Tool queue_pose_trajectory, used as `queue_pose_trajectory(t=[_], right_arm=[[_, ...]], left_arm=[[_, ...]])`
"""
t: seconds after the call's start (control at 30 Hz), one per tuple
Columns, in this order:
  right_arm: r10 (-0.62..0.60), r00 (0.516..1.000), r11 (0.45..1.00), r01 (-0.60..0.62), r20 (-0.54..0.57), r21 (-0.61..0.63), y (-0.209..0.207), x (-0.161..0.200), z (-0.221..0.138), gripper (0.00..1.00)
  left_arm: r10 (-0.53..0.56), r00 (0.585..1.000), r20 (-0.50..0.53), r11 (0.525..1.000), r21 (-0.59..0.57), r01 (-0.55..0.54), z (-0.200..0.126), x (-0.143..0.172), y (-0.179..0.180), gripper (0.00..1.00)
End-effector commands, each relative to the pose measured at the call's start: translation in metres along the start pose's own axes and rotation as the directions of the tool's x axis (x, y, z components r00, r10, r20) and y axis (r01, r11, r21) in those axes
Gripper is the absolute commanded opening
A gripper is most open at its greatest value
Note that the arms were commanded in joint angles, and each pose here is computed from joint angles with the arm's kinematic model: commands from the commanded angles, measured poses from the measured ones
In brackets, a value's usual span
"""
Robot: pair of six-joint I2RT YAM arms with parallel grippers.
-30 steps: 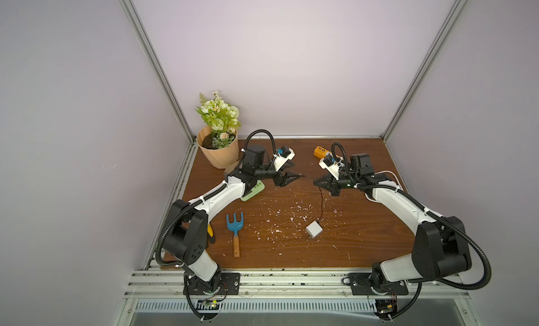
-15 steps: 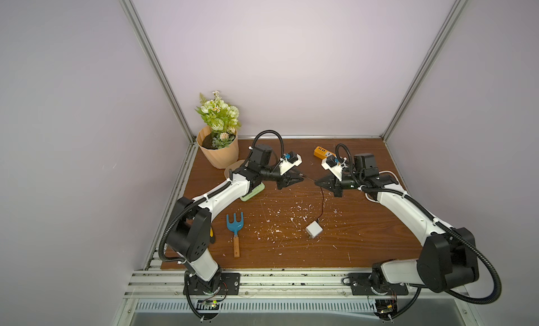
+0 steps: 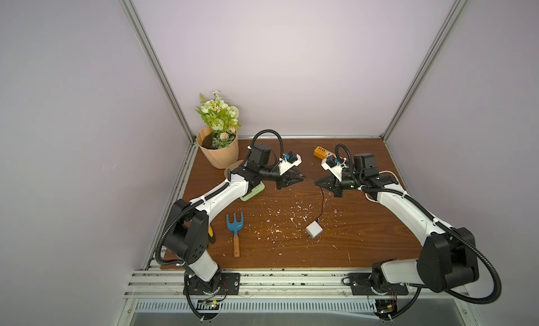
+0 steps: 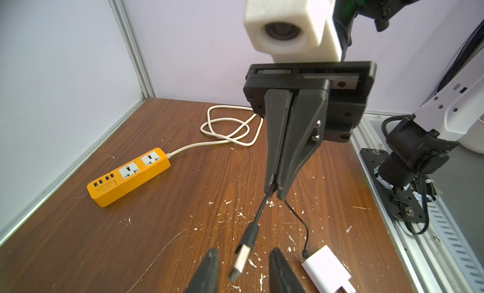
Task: Charge the electronic scale
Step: Pick up the charging cable from the center of the board.
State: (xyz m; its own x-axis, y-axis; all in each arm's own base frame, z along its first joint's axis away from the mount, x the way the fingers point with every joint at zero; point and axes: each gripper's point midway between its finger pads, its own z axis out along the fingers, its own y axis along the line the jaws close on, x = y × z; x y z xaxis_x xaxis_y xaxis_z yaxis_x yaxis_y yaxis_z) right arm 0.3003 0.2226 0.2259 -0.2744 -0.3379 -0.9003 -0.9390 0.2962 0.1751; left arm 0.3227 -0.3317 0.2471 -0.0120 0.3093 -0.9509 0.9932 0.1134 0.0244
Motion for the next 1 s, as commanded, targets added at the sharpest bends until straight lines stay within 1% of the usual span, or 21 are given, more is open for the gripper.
queue_pose_trajectory(t=[0.0, 0.03, 0.13, 0.27, 0.3, 0.37, 0.5, 0.53, 0.63, 0.73, 0.8, 0.9, 0.97], right_arm=[[-0.063, 0.998, 0.998, 0.063, 0.016, -0.024, 0.011, -0.006, -0.004, 0.02], [-0.063, 0.998, 0.998, 0.063, 0.016, -0.025, 0.012, -0.006, -0.004, 0.02], [-0.064, 0.998, 0.998, 0.064, 0.016, -0.025, 0.012, -0.006, -0.004, 0.03], [-0.067, 0.998, 0.998, 0.067, 0.02, -0.021, 0.012, -0.008, -0.005, 0.06], [-0.068, 0.997, 0.997, 0.069, 0.022, -0.019, 0.012, -0.008, -0.005, 0.08], [-0.073, 0.997, 0.997, 0.073, 0.028, -0.01, 0.012, -0.01, -0.007, 0.12], [-0.095, 0.993, 0.994, 0.091, 0.064, 0.065, 0.007, -0.019, -0.012, 0.29], [-0.1, 0.991, 0.992, 0.093, 0.084, 0.09, 0.006, -0.022, -0.014, 0.33], [-0.123, 0.977, 0.983, 0.096, 0.174, 0.156, 0.007, -0.035, -0.024, 0.42], [-0.134, 0.95, 0.974, 0.073, 0.283, 0.215, 0.009, -0.05, -0.035, 0.49], [-0.137, 0.93, 0.973, 0.062, 0.34, 0.222, 0.012, -0.058, -0.04, 0.51], [-0.086, 0.913, 0.971, -0.014, 0.4, 0.24, 0.006, -0.067, -0.046, 0.54], [-0.034, 0.898, 0.976, -0.064, 0.438, 0.207, 0.005, -0.075, -0.047, 0.57]], left_arm=[[0.055, 0.998, 0.021, 0.998, 0.007, -0.055, -0.004, -0.016, -0.008, 0.31], [0.053, 0.998, 0.02, 0.999, 0.008, -0.053, -0.004, -0.016, -0.008, 0.28], [0.049, 0.999, 0.014, 0.999, 0.011, -0.049, -0.003, -0.014, -0.008, 0.15], [0.044, 0.999, 0.012, 0.999, 0.014, -0.044, -0.003, -0.014, -0.008, 0.05], [0.044, 0.999, 0.012, 0.999, 0.013, -0.044, -0.004, -0.014, -0.008, 0.04], [0.042, 0.999, 0.016, 0.999, 0.014, -0.043, -0.005, -0.016, -0.009, 0.04], [0.004, 1.0, 0.03, 1.0, 0.015, -0.004, -0.006, -0.023, -0.009, 0.04], [-0.017, 0.999, 0.038, 1.0, 0.012, 0.017, -0.007, -0.025, -0.009, 0.05], [-0.11, 0.992, 0.059, 0.994, -0.011, 0.111, -0.009, -0.033, -0.003, 0.05], [-0.215, 0.972, 0.093, 0.977, 0.007, 0.215, -0.009, -0.042, -0.003, 0.05], [-0.267, 0.957, 0.114, 0.964, 0.015, 0.267, -0.01, -0.048, -0.003, 0.06], [-0.347, 0.928, 0.135, 0.937, 0.019, 0.348, -0.012, -0.054, -0.001, 0.06], [-0.401, 0.904, 0.15, 0.916, 0.038, 0.4, -0.012, -0.058, -0.002, 0.06]])
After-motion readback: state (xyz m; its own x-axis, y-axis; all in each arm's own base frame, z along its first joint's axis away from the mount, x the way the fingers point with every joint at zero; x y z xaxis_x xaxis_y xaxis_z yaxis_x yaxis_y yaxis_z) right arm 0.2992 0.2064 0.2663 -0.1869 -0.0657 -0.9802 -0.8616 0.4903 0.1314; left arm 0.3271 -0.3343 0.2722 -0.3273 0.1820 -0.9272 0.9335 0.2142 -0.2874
